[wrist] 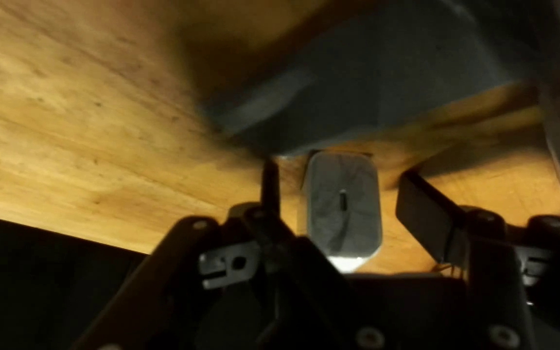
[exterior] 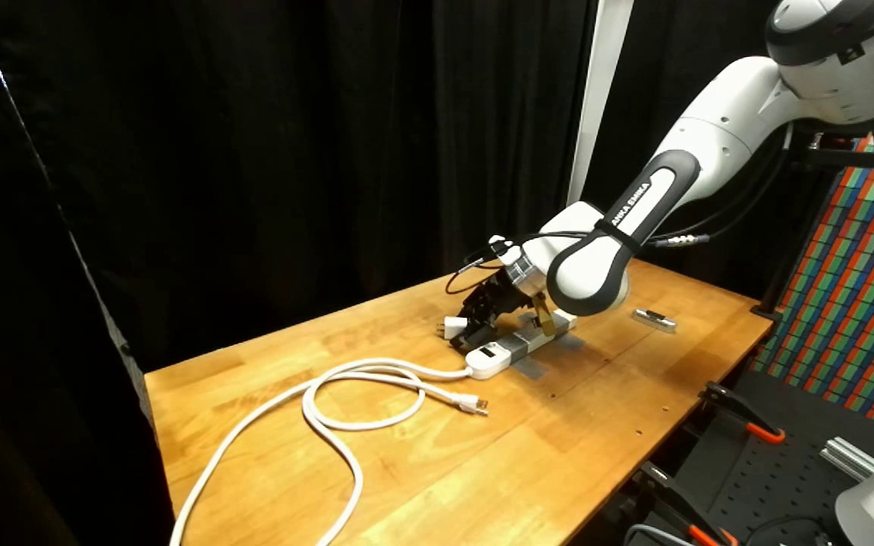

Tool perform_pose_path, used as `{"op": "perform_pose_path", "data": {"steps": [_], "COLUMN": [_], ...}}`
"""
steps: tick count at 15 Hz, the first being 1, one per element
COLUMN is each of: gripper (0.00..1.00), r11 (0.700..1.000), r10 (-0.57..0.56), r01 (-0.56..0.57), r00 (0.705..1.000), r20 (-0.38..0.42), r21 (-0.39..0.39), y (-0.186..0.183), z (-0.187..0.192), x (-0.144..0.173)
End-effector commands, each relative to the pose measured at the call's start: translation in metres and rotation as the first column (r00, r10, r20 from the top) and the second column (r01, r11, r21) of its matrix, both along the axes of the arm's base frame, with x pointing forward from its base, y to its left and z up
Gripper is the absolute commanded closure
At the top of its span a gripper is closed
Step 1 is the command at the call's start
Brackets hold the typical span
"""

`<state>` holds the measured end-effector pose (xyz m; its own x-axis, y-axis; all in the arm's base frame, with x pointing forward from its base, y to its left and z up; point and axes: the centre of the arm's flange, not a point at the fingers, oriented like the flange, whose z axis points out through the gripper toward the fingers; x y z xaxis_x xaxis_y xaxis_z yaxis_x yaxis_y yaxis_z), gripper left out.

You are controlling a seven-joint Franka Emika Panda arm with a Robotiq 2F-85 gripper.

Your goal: Plug the charger head into the extension cable

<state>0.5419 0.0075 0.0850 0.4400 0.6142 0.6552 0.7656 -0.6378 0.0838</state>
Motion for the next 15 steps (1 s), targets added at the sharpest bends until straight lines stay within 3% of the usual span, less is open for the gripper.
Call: {"op": "perform_pose_path", "data": {"steps": [1, 4, 10, 15], "gripper": [0.69, 0.91, 0.87, 0.88], "r11": [1.0, 1.0, 0.99, 0.955], "r10": [0.004, -0.002, 0.001, -0.084], "r01": [-0.004, 0.002, -0.023, -0.002], "r00": [1.0, 1.0, 0.988, 0.957], "r20": [-0.004, -0.008, -0.152, -0.277], "r21": [-0.014, -0.021, -0.14, -0.296], "y": [-0.006, -0.007, -0.004, -0.011], "z": [0.004, 0.006, 0.032, 0.072], "x": [0.001, 0.002, 0.015, 0.016]}}
